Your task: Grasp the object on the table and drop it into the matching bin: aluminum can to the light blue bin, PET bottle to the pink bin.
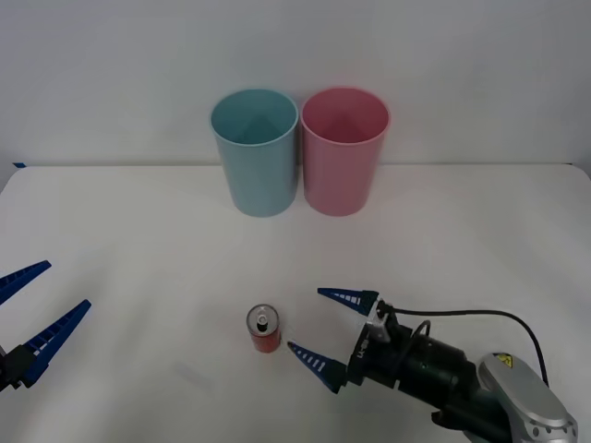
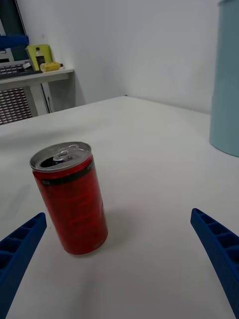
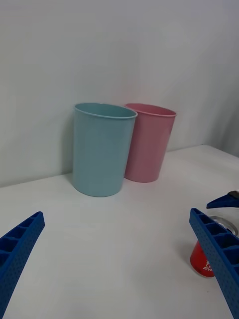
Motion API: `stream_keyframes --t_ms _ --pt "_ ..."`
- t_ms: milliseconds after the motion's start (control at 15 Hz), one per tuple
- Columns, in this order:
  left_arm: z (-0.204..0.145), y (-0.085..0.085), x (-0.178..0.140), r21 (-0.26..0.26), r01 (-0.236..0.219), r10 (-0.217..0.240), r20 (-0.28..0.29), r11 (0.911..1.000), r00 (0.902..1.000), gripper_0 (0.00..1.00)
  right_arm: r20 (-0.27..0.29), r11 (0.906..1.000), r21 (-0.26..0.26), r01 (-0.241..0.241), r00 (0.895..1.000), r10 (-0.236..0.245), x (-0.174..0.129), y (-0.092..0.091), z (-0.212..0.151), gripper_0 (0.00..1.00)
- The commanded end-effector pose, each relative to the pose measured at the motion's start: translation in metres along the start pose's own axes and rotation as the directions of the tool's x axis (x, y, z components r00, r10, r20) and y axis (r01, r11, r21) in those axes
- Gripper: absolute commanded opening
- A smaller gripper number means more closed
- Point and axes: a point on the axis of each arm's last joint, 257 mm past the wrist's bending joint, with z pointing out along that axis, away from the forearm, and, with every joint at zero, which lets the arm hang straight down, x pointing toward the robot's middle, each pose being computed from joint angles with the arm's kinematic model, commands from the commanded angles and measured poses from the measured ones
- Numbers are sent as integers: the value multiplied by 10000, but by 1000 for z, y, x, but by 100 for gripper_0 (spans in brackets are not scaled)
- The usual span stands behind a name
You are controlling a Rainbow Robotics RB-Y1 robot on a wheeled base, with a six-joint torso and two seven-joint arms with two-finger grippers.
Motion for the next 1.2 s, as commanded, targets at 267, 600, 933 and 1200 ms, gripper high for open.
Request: stream_keyframes --t_ms 267,600,933,1200 --pt "0 0 0 0 0 0 0 10000 10000 100 -127 9999 -88 62 9999 -63 1 14 28 100" --pt "0 0 0 0 0 0 0 10000 10000 100 -231 9999 -104 90 9997 -92 0 24 49 100" --pt "0 0 0 0 0 0 0 10000 10000 100 -363 9997 -217 115 9993 -123 2 35 63 100" --pt "0 0 0 0 0 0 0 10000 10000 100 -493 9997 -123 193 9986 -199 2 36 75 100"
